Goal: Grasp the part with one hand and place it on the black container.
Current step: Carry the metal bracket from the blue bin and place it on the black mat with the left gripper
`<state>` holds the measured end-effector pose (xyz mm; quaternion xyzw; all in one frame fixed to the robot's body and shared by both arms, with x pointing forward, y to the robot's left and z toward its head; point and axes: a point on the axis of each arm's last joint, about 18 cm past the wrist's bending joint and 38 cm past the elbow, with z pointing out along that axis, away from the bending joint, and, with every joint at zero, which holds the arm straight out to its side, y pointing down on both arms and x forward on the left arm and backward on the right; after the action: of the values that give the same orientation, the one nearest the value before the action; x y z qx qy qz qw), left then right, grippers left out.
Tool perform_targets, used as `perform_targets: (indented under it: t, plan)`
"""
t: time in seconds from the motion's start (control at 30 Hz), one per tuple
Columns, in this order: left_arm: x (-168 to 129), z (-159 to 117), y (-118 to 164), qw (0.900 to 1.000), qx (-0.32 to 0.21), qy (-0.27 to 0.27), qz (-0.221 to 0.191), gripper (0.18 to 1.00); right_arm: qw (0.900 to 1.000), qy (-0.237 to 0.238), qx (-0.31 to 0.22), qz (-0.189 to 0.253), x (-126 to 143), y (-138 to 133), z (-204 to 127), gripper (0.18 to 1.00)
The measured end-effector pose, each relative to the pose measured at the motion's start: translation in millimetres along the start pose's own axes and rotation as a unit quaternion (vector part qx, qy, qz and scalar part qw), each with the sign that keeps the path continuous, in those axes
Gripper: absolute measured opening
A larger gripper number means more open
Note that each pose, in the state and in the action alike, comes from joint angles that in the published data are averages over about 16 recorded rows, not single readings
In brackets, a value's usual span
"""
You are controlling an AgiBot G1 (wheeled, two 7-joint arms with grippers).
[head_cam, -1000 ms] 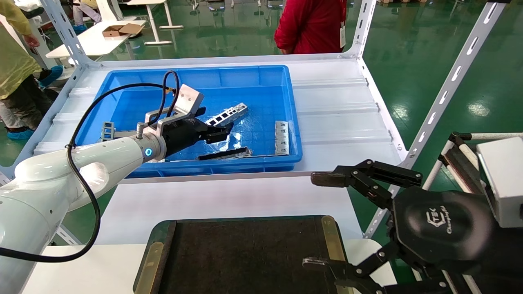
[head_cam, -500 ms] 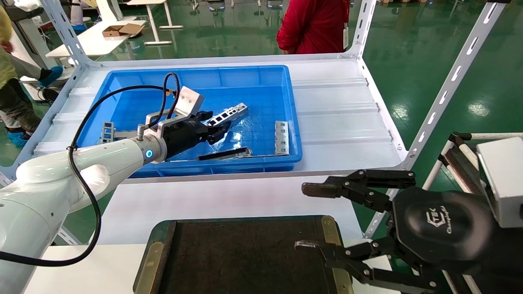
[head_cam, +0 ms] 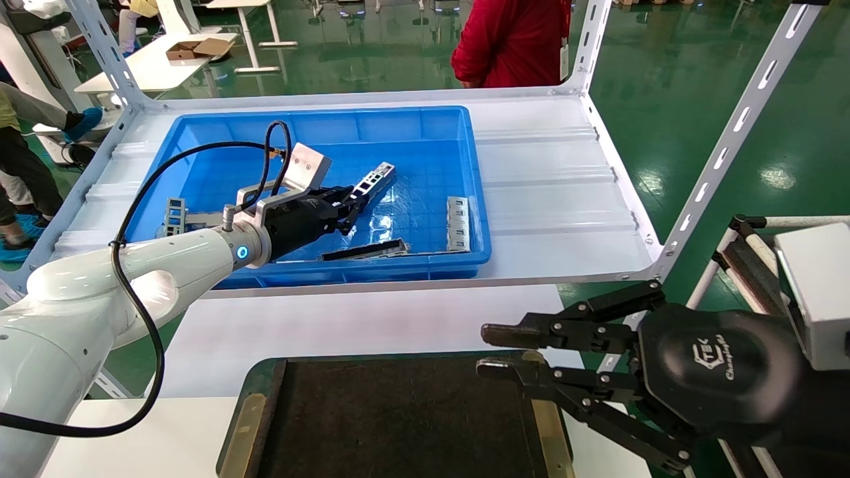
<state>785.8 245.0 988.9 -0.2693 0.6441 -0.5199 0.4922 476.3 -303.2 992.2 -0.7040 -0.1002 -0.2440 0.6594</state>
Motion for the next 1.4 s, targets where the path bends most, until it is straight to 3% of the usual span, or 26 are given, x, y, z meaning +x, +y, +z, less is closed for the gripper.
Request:
perform_targets:
  t: [0.33, 0.77, 1.1, 1.4]
  plan:
    - [-10, -8, -27, 0.9993, 0.035, 0.012, 0.009, 0.326, 1.000, 0.000, 0.000, 0.000, 0, 0, 0, 0.235]
    - [-19, -55, -63, 0.9865, 0.117, 0.113, 0.022, 0.326, 1.000, 0.000, 0.000, 0.000, 0, 0, 0, 0.192]
    - [-5, -103, -47, 0.9631, 0.151, 0.222, 0.021, 0.325, 1.000, 0.000, 0.000, 0.000, 0, 0, 0, 0.191]
    - [26, -140, -5, 0.9376, 0.147, 0.315, 0.012, 0.325, 1.000, 0.000, 0.000, 0.000, 0, 0, 0, 0.191]
